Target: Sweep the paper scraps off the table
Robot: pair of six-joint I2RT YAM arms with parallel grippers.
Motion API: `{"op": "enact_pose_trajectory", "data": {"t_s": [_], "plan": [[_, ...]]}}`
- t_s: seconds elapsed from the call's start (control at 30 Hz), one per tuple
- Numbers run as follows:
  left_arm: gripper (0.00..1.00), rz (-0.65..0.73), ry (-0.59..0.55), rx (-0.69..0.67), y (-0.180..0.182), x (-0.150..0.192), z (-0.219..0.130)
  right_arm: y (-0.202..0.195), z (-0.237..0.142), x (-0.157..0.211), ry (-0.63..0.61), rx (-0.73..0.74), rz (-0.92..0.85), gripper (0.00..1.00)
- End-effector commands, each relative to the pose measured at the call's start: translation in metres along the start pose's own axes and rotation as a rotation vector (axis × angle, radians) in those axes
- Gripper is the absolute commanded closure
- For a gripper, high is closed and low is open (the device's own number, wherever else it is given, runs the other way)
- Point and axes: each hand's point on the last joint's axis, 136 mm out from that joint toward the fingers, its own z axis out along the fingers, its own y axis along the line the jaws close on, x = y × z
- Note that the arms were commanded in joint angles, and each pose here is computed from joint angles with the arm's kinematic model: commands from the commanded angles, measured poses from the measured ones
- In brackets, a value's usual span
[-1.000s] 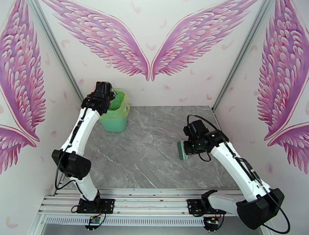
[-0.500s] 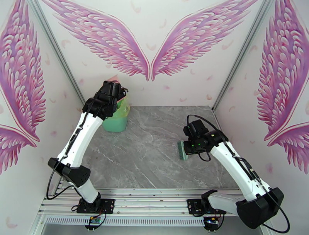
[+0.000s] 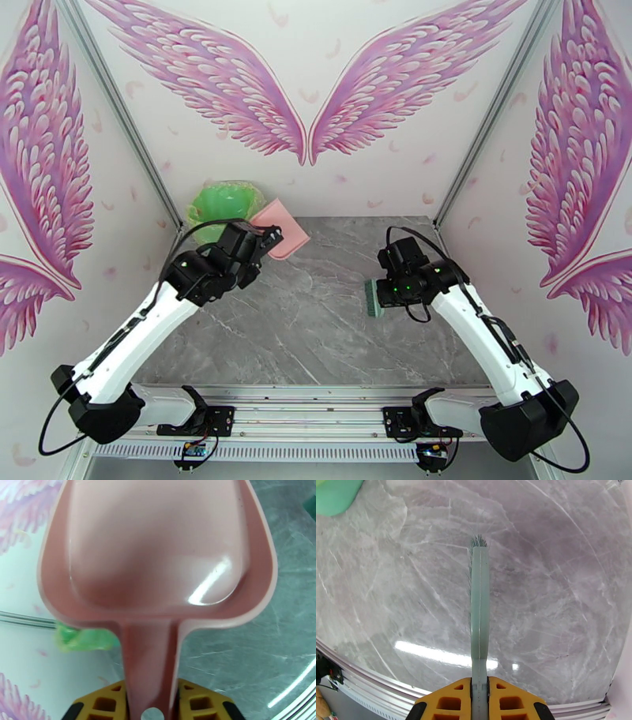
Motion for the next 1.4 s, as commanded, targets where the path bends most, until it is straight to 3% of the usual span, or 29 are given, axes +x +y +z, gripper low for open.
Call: {"op": "enact_pose_trajectory", "data": {"t_s": [0.0,0.2,0.47,0.77,1.17,1.37], "plan": [[1.0,-0.163,-0.067,0.15,-0.039,-0.006,0.019,0.005,-0.021,-0.029,-0.137,-0.053,0.07,1.0],[1.0,-0.183,-0.047,0.331,-0.103,0.012,0.066,0.022,-0.019,-0.055,-0.226,-0.255,0.184,1.0],[1.0,-0.138,0.112,0.438,-0.154,0.047,0.122,0.026,0.004,-0.076,-0.284,-0.413,0.321,1.0],[1.0,-0.188,0.154,0.464,-0.155,0.068,0.149,0.001,0.044,-0.093,-0.32,-0.475,0.492,1.0],[1.0,-0.244,0.227,0.5,-0.163,0.086,0.181,-0.02,0.116,-0.098,-0.257,-0.484,0.636,1.0],[0.89,-0.246,0.241,0.509,-0.162,0.088,0.185,-0.028,0.139,-0.089,-0.226,-0.492,0.686,1.0]]}}
